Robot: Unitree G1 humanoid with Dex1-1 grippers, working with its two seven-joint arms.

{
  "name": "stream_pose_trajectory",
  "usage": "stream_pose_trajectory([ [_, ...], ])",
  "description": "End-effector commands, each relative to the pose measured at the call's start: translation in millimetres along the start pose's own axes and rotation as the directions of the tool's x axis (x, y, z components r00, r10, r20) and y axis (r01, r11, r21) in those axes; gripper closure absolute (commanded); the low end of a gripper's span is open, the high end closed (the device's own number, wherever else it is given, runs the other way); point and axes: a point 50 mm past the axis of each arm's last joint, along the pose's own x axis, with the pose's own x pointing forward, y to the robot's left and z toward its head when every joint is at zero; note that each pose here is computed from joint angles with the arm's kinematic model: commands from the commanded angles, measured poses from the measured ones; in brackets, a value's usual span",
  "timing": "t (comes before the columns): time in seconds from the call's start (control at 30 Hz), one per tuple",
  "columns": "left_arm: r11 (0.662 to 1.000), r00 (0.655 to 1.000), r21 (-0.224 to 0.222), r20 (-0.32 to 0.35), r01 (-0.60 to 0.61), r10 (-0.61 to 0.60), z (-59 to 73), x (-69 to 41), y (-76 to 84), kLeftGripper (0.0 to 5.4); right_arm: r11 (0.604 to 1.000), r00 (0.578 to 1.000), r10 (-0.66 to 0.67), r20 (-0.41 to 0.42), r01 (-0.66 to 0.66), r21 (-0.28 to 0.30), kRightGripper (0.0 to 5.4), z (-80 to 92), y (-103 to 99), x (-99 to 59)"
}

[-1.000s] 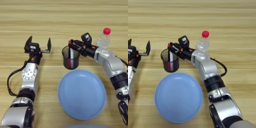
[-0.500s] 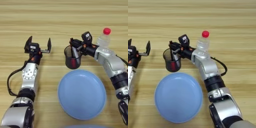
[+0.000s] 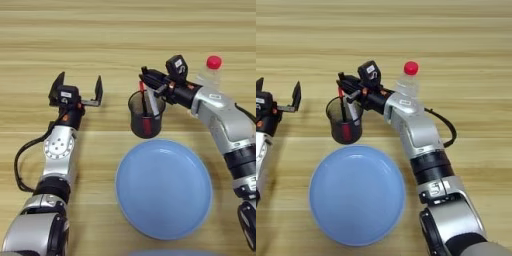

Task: Move the objects on the table

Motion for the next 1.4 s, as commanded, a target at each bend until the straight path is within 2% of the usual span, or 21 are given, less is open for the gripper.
stream_pose_trajectory([
  [0.03,1.000,1.000,-0.005,0.016,0.008,-0.008,3.7,5.1,-0.4,0.00,1.000,0.999,-0.013,0.030,0.013,0.006,4.71,6.9,1,-5.8],
  [0.17,1.000,1.000,-0.005,0.016,0.009,-0.009,3.7,5.4,-0.4,0.00,1.000,0.998,-0.016,0.060,0.016,0.004,4.71,14.3,2,-9.6],
  [0.4,1.000,1.000,-0.006,0.017,0.011,-0.011,4.0,5.9,-0.7,0.00,1.000,0.989,0.001,0.145,0.002,-0.016,4.71,37.5,10,-21.4],
  [0.63,1.000,1.000,-0.008,0.020,0.013,-0.013,4.3,5.9,-0.9,0.00,0.998,0.975,0.055,0.214,-0.050,-0.028,4.71,57.6,26,-38.6],
  [0.93,1.000,1.000,-0.008,0.022,0.016,-0.016,4.8,6.6,-0.6,0.00,0.981,0.953,0.190,0.238,-0.190,-0.024,4.71,60.0,48,-62.5],
  [1.07,1.000,1.000,-0.008,0.023,0.017,-0.017,5.1,6.6,-0.6,0.00,0.952,0.933,0.291,0.212,-0.304,0.032,4.71,48.2,56,-73.5],
  [1.2,1.000,1.000,-0.009,0.024,0.017,-0.016,5.2,6.1,-0.5,0.00,0.922,0.925,0.328,0.192,-0.358,0.149,4.71,31.6,57,-77.3],
  [1.4,1.000,1.000,-0.010,0.025,0.017,-0.016,5.2,5.7,-0.6,0.00,0.822,0.879,0.447,0.166,-0.477,0.310,4.71,1.6,69,-83.9],
])
